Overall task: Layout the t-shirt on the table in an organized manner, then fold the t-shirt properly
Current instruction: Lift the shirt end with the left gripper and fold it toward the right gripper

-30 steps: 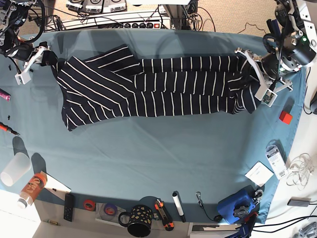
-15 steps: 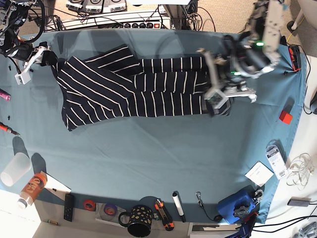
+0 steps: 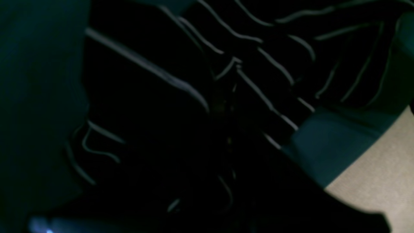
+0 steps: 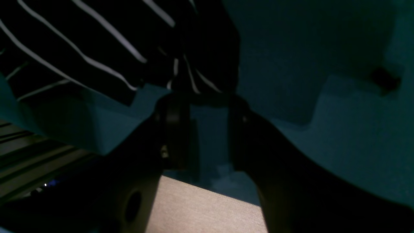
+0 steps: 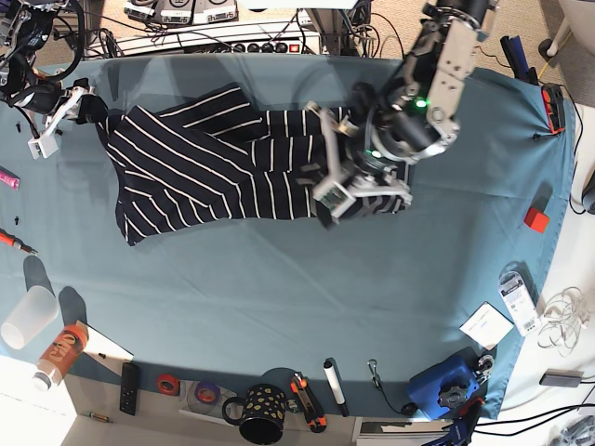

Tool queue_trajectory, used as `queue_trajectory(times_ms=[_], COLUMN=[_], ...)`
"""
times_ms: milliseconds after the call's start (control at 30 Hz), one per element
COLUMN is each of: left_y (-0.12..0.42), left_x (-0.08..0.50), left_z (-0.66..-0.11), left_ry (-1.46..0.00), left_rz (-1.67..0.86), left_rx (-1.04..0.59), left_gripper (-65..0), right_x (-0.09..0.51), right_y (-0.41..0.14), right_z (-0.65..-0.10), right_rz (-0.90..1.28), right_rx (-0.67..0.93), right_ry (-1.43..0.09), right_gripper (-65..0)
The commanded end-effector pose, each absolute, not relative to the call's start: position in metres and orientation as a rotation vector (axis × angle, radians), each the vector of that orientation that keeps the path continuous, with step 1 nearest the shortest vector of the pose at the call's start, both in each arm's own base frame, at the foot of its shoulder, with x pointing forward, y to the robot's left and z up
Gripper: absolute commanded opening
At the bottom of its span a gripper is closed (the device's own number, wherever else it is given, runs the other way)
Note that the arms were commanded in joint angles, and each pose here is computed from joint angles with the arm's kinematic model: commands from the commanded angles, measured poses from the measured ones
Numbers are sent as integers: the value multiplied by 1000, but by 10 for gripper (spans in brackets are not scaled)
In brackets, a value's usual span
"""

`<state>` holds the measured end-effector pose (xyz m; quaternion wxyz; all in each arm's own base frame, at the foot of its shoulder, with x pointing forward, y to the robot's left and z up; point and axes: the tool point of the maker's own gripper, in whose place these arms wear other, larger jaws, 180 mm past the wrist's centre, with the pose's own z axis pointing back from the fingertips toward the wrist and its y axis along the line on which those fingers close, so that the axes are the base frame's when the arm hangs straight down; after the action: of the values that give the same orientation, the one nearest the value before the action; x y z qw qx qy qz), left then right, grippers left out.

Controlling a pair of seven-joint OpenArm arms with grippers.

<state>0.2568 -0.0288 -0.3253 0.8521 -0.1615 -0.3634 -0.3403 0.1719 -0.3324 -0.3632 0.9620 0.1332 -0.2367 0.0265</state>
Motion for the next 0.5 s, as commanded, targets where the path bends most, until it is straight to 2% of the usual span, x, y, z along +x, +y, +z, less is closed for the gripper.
queue_trajectory(times_ms=[0, 67, 100, 167, 233, 267, 467], left_y=[-36, -41, -44, -49, -53, -56, -80], left_x=[262, 259, 259, 260, 266, 268, 278], left_z=[-315, -317, -316, -309, -301, -297, -270], left_ry=[-811, -815, -826, -859, -903, -926, -996], left_rz=[-736, -791, -807, -791, -748, -726, -671], left_rx=[-363, -380, -391, -427, -451, -465, -540], left_gripper=[-650, -650, -596, -412, -295, -274, -274], right_x=[181, 181, 181, 182, 183, 184, 191], right_y=[-339, -339, -339, -339, -339, -339, -340], right_z=[-351, -351, -351, -350, -349, -349, -346], right_rz=[72, 71, 71, 71, 70, 69, 71], right_rx=[248, 248, 248, 248, 248, 249, 243], right_ry=[-519, -520, -519, -522, -533, -538, -557], right_gripper=[-444, -444, -444, -444, -444, -444, -444])
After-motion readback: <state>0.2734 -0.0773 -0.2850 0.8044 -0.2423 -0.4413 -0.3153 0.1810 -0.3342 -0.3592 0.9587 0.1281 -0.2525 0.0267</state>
